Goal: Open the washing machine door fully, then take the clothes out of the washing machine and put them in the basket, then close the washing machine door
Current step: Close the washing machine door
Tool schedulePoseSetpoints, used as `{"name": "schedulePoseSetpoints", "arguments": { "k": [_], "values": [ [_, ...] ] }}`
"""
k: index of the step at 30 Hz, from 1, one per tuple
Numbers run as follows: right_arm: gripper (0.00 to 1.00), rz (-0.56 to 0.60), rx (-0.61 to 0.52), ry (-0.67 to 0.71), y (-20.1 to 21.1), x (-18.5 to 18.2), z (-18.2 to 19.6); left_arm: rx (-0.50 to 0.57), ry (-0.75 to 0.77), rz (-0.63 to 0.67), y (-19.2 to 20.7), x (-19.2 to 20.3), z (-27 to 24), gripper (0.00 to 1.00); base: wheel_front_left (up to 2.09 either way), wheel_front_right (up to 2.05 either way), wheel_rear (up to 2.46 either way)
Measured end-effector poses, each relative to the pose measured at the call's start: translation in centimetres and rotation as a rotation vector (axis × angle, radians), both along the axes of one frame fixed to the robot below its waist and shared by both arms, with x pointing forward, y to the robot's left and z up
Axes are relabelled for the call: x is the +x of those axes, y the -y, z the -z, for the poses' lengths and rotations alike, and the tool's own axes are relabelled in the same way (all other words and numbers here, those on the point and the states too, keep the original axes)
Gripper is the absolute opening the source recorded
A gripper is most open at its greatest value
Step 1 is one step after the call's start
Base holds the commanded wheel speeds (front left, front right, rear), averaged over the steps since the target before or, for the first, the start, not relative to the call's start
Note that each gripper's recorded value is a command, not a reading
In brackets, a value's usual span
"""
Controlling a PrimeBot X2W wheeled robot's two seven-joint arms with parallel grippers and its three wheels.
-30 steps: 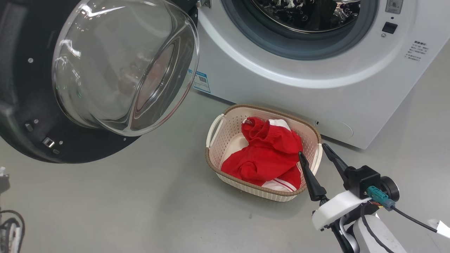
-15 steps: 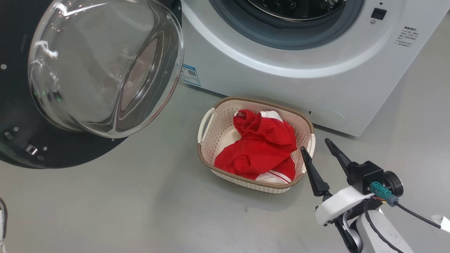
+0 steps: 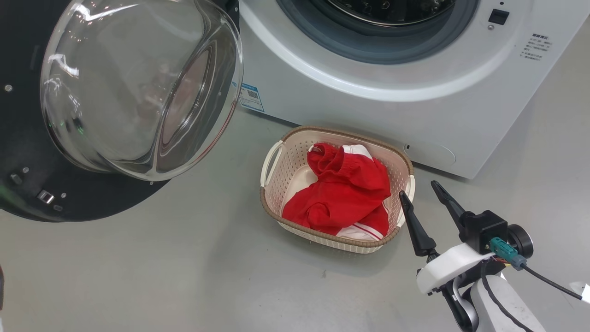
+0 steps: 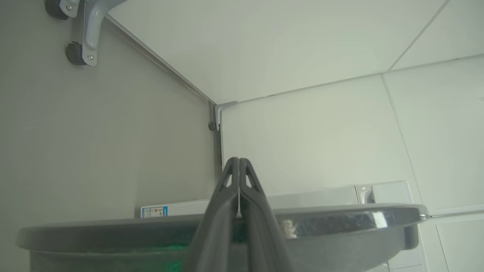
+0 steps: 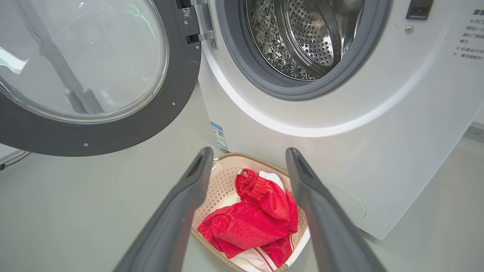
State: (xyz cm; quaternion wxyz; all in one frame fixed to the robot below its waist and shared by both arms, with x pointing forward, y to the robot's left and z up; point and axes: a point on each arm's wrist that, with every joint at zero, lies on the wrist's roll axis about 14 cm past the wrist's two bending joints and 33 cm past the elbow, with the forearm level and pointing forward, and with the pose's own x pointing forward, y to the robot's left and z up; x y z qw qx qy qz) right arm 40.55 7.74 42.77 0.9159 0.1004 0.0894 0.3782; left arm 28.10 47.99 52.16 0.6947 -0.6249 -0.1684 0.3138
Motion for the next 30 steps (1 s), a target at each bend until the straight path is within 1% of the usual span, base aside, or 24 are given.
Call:
{"name": "schedulePoseSetpoints", "arguments": {
  "k": [5,15,19,25,30],
  "values": [
    [1.00,-0.003,0.000,0.001,-0.1,0.0,0.0,0.002,0.017,0.072,0.6,0.4,-0.3,0.00,0.00,0.00,0.00],
    [1.00,-0.004,-0.002,0.004,-0.2,-0.1,-0.2,-0.016,0.087,0.266,3.5,1.8,-1.0,0.00,0.00,0.00,0.00],
    [1.00,0.001,-0.004,0.003,0.0,-0.1,-0.2,-0.049,0.142,0.326,4.8,2.1,-1.2,0.00,0.00,0.00,0.00],
    [1.00,0.016,-0.002,0.007,0.4,0.1,-0.4,-0.057,0.161,0.468,7.8,2.7,-1.3,0.00,0.00,0.00,0.00],
    [1.00,0.022,-0.003,0.014,0.6,0.0,-0.7,-0.086,0.197,0.592,10.9,3.2,-1.2,0.00,0.00,0.00,0.00]
  ]
}}
